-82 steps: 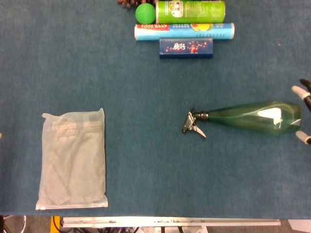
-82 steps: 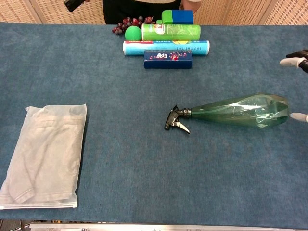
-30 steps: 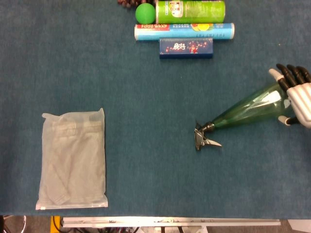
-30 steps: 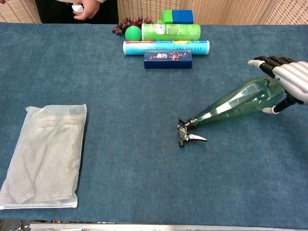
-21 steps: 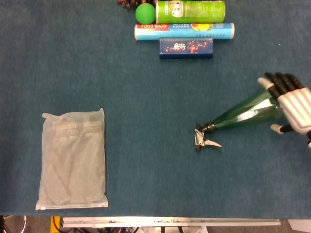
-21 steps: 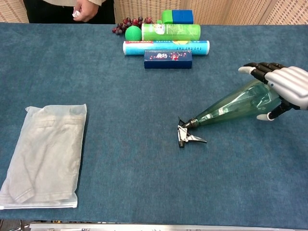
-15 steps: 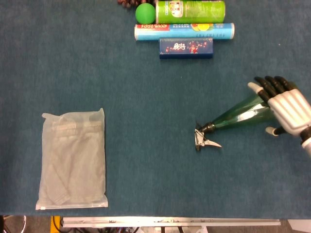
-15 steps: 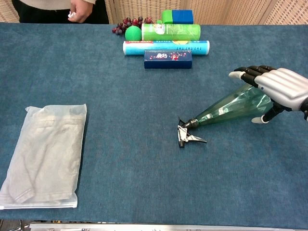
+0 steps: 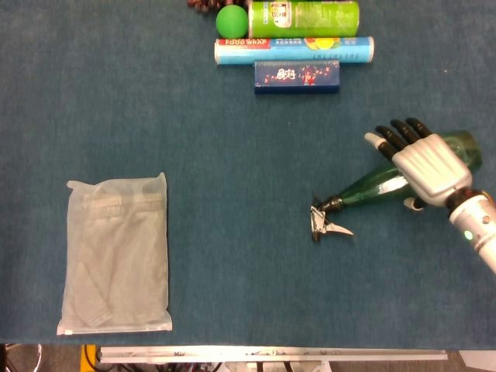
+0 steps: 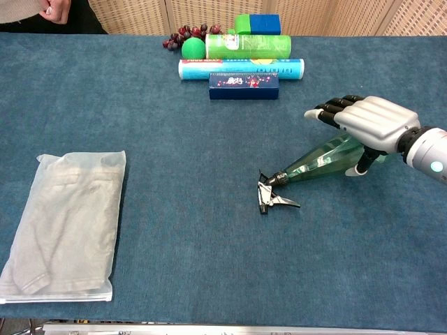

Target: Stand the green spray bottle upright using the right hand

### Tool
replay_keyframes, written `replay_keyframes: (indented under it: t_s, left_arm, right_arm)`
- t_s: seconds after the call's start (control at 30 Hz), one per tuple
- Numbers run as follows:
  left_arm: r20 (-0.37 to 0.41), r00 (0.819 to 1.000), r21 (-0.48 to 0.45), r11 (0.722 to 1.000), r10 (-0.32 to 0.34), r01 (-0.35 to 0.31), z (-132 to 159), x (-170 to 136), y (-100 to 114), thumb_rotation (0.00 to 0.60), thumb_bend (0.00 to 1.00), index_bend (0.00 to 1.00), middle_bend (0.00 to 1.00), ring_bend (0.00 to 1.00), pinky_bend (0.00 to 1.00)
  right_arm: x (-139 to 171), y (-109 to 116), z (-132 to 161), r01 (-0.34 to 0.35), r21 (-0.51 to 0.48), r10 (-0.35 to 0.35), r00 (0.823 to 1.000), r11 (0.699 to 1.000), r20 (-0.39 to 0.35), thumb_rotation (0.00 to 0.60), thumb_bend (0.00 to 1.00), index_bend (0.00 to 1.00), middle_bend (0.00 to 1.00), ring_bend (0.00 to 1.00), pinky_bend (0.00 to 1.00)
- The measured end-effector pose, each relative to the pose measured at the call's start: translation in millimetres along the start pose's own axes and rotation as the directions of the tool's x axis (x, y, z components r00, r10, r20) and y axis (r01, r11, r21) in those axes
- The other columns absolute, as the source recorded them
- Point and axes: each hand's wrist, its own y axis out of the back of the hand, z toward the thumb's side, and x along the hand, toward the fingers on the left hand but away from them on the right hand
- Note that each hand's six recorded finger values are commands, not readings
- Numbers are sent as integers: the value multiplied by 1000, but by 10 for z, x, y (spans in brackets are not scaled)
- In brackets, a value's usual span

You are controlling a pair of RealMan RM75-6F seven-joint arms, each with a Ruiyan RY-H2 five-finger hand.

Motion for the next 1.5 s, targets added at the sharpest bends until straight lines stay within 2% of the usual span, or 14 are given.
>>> replay_keyframes:
  t_s: [0.43,0.57,0.7,0.9,1.13,1.33,1.5]
  left_arm:
    - [-17,1000,3,1000,-5,5,-23,-2,13,600,51,373,216,93,144]
    - [-17,1000,3,1000,-3,3,-23,-6,23,600,51,373,216,93,145]
    - [-19,1000,0,1000,-1,1,-31,-10,34,600,51,373,215,93,145]
    - [-26,1000,2,1000,4,-4,-52,-14,60,600,51,374,215,92,145]
    - [-39,999,-4,1000,13,-13,-78,-17,95,600,51,375,215,92,145]
    - [-45,999,-7,1000,15,-16,-88,-23,112,600,52,376,215,93,145]
    - [-48,999,-8,1000,18,-19,-95,-23,120,600,51,376,216,93,145]
  right_arm:
    - [-147,-80,147,-63,33,64,998,997,-14,600,0,73,159,0,95]
    - [-178,-96,166,-68,39,69,997,997,-17,600,0,85,185,23,135]
    - [-201,-97,176,-67,37,68,997,997,-21,600,0,154,227,67,220]
    - [-245,-98,162,-64,36,65,998,997,-23,600,0,255,280,120,281]
    - [-272,-119,149,-61,48,62,998,997,-18,600,4,345,370,220,329]
    - [-278,-113,146,-45,45,46,999,998,-16,600,26,476,476,332,376]
    - [-248,-85,119,-23,39,23,1000,999,-10,600,41,523,513,373,391]
